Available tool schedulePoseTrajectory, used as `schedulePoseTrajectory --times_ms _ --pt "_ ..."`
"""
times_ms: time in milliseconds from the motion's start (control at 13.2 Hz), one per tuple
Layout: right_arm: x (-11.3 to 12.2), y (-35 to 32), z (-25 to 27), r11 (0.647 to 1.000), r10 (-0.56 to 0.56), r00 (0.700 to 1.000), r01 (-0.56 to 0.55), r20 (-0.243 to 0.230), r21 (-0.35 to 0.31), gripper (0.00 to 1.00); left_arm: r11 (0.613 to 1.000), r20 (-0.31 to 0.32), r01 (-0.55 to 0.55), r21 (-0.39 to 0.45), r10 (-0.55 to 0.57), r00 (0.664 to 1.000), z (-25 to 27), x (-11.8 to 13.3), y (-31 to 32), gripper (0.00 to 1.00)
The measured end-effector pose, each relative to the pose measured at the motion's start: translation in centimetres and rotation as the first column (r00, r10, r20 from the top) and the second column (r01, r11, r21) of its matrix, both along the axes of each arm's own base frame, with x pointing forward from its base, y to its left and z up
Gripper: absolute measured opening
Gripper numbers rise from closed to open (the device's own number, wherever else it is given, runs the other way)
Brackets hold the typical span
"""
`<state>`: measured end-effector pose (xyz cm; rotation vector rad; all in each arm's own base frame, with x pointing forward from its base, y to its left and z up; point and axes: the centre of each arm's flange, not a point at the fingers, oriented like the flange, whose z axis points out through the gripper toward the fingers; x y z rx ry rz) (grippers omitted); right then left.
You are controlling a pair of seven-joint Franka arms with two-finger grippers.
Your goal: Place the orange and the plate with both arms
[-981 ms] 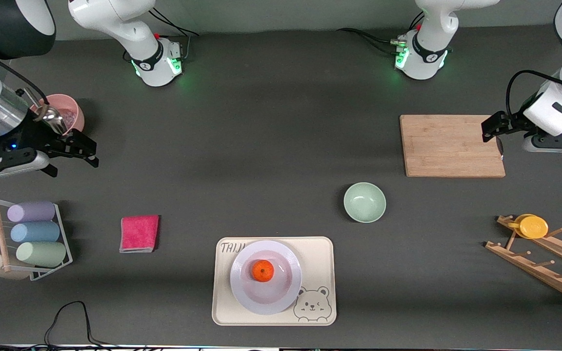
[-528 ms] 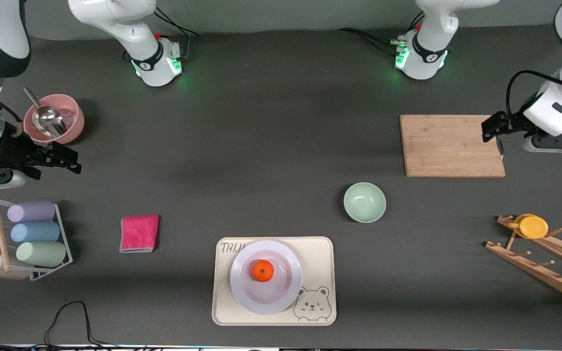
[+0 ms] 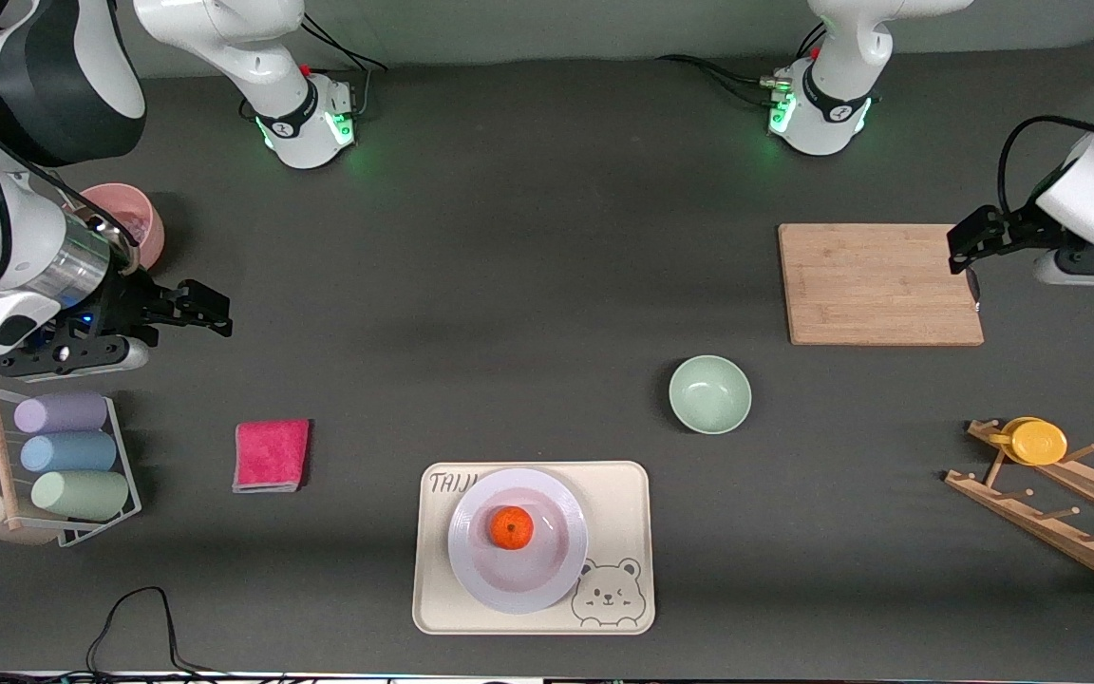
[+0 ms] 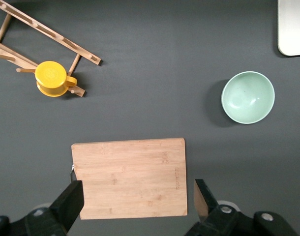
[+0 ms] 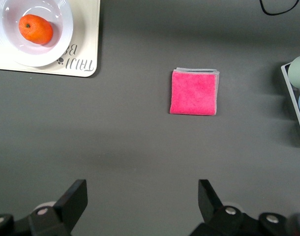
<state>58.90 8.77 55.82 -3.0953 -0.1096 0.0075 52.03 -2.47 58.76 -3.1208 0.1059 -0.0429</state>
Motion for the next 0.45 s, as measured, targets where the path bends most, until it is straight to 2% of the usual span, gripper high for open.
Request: schedulePoseTrajectory --times_ms 453 --pt "-0.4 -2.5 1.5 1.0 -0.025 0.999 0.025 0.02 -0.006 1.0 1.0 -0.027 -0.011 -0.024 0.01 1.0 0.2 0.0 0.2 1.0"
